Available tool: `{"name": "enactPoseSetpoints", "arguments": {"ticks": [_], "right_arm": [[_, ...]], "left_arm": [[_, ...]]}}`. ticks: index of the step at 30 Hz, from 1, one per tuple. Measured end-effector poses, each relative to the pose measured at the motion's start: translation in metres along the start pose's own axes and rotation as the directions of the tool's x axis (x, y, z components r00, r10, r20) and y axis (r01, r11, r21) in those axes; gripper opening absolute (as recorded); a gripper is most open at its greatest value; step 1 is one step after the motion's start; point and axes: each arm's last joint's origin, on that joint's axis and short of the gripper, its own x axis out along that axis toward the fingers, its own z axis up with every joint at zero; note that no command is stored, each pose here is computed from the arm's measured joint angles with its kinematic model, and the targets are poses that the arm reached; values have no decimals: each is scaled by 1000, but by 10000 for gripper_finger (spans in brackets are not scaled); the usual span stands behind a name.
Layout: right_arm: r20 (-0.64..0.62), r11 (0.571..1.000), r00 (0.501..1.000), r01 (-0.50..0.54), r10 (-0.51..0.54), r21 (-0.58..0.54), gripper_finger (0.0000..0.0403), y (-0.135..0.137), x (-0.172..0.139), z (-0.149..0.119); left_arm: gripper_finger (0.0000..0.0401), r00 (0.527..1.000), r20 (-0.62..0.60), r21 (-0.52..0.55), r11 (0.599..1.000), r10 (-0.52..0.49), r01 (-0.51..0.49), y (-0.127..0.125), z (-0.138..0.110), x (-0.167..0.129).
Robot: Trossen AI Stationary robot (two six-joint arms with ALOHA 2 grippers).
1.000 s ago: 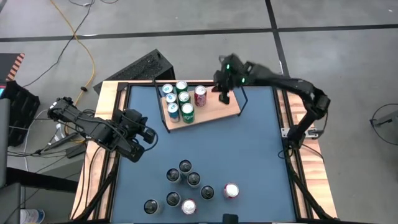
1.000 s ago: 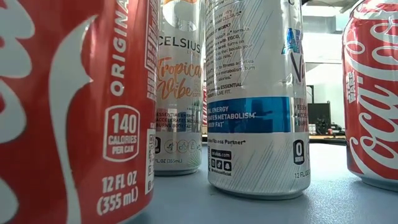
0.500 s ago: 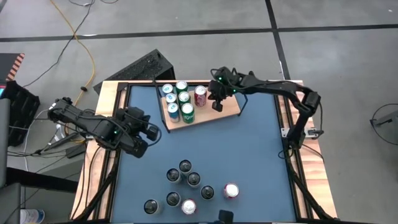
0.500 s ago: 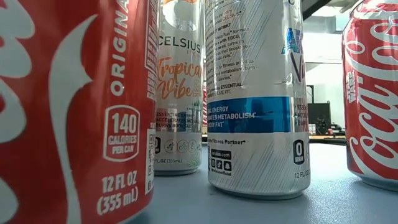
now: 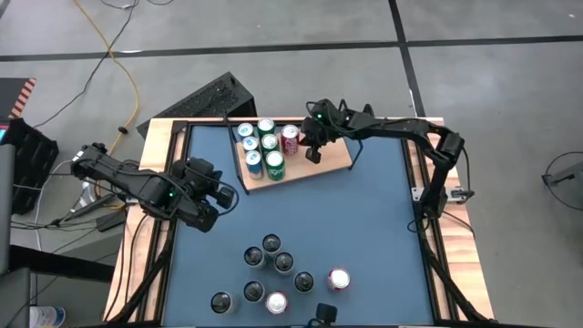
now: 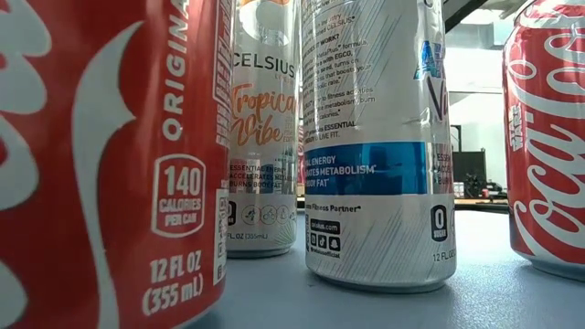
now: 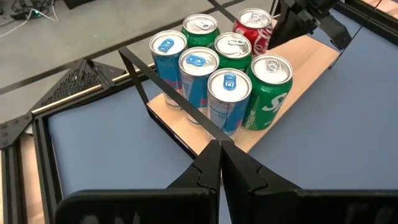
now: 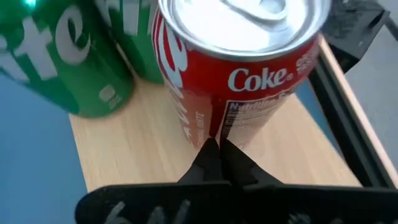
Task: Place canned beverage on shelf
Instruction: Put the top right red soda can on the shelf
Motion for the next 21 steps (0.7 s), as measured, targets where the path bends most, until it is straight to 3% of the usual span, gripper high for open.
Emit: {"name": "enactPoseSetpoints", "arguments": {"ticks": [6, 10, 16, 21], "right_arm": [[52, 998, 997, 45, -48, 46, 0, -8, -2, 4], [23, 997, 1000, -18, 16, 80, 0, 1, -6, 4], [25, 996, 995, -93, 93, 2, 0, 34, 0, 10], [61, 998, 996, -65, 66, -12, 0, 35, 0, 15]], "left_arm": [[0, 1000, 18, 13, 1000, 5, -5, 0, 1, 0], [0, 1000, 18, 14, 1000, 5, -5, 0, 1, 0], [0, 1000, 17, 14, 1000, 5, -5, 0, 0, 0], [0, 1000, 17, 14, 1000, 5, -5, 0, 0, 0]]}}
